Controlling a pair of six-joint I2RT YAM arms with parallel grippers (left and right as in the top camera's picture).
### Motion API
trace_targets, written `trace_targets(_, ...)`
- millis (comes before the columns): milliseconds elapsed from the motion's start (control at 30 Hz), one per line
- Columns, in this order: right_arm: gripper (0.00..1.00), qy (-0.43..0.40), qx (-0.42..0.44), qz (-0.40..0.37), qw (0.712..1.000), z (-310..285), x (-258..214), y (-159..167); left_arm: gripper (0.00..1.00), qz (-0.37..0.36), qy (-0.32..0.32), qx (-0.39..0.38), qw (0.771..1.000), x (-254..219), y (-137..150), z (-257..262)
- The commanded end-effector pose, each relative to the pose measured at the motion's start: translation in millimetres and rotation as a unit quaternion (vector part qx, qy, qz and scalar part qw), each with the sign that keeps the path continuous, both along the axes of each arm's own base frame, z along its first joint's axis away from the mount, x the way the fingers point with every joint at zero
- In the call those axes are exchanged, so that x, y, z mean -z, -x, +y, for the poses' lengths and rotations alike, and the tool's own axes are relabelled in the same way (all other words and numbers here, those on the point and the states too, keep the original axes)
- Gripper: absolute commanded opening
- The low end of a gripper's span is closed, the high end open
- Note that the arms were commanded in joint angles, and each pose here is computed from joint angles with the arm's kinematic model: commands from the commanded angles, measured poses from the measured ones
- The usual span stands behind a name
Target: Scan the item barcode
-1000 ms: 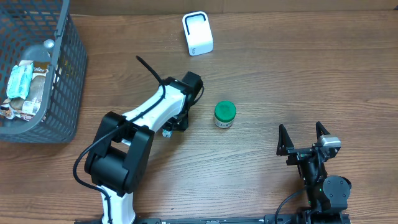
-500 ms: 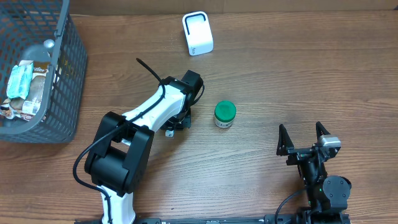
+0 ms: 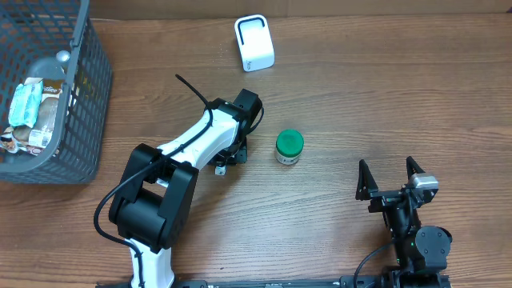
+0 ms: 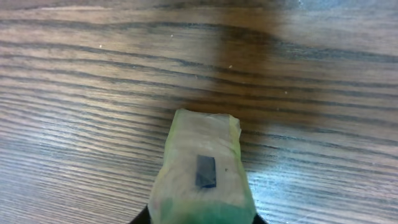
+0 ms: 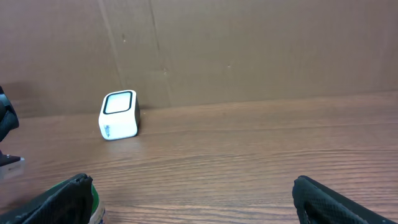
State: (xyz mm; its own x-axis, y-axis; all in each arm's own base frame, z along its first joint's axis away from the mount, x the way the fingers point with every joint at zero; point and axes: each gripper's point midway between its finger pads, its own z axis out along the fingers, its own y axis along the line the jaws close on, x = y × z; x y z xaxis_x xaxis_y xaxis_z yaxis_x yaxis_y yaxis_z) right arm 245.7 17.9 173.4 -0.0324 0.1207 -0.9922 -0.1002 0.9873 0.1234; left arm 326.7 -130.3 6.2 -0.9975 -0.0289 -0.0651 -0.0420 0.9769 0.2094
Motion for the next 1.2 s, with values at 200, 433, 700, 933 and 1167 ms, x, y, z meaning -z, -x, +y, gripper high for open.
trace_targets(200, 1.00, 0.000, -0.005, -0.002, 1.000, 2.2, 2.0, 0.2, 0.49, -0.009, 0.009, -0.003, 1.000, -3.6, -5.3, -4.3)
trace_targets(433, 1.00, 0.000, -0.005, -0.002, 1.000, 2.2, 2.0, 0.2, 0.34, -0.006, 0.011, -0.003, 1.000, -3.4, -4.0, -5.0)
trace_targets(700, 1.00, 0.000, -0.005, -0.002, 1.000, 2.2, 2.0, 0.2, 0.32, 0.004, 0.043, 0.001, 0.999, -1.4, -2.0, -16.4)
trace_targets(933, 1.00, 0.000, -0.005, -0.002, 1.000, 2.2, 2.0, 0.2, 0.16, 0.013, 0.112, 0.016, 0.993, -0.1, -2.5, -42.5)
trace_targets(1167, 1.00, 0.000, -0.005, -0.002, 1.000, 2.2, 2.0, 0.2, 0.18, 0.014, 0.118, 0.021, 0.993, -1.5, 0.3, -51.3)
